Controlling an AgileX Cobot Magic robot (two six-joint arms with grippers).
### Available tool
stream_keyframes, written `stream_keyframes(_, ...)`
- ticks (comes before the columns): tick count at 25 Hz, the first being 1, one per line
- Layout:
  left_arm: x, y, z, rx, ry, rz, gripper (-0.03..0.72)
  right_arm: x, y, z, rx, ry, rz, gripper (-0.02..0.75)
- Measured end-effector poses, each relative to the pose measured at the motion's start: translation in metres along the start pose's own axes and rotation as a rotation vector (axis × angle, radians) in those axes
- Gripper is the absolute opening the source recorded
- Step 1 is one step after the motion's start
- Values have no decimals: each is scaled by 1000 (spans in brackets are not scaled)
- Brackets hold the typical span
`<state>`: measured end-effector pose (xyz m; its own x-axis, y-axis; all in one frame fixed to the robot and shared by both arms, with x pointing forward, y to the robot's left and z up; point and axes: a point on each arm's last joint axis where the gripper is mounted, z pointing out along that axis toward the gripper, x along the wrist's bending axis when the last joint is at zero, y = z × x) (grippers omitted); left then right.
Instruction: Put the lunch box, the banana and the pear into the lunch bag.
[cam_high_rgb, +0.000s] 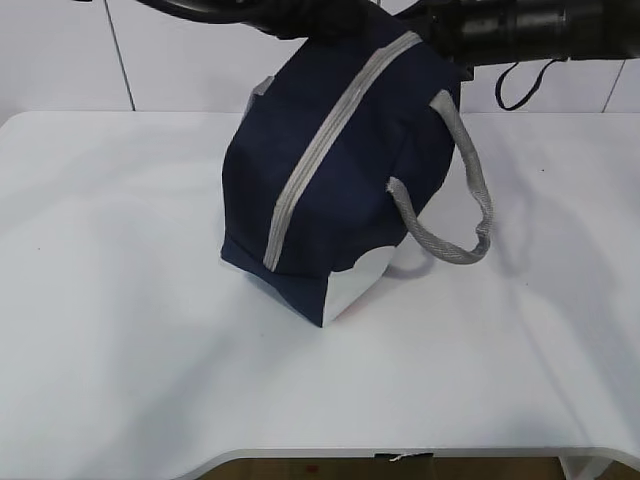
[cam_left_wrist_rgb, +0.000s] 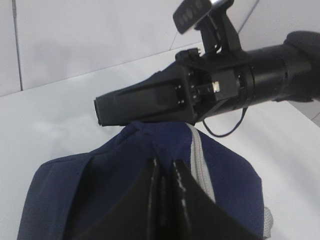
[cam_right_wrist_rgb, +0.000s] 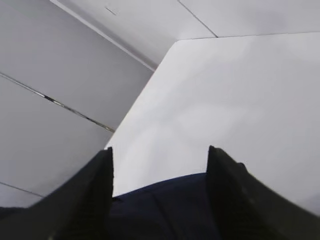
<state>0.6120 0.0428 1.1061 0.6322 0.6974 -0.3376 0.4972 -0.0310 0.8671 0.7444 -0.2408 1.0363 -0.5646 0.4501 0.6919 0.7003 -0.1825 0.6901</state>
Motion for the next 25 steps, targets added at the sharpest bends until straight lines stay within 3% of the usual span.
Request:
stream_keyframes(4, -2, -2, 0, 21, -19, -7, 15, 12, 8, -13, 90, -82, -127, 493)
stream_keyframes(10, -3, -2, -1, 32, -31, -7, 15, 55, 25, -39, 210, -199, -251, 498)
stream_keyframes(14, 5, 0, -3, 28, -15, -13, 15, 77, 30, -58, 275, -322, -307, 501)
stream_keyframes(25, 19, -9, 7, 47, 8, -42, 15, 144, 44, -101, 267, -505, -399, 502)
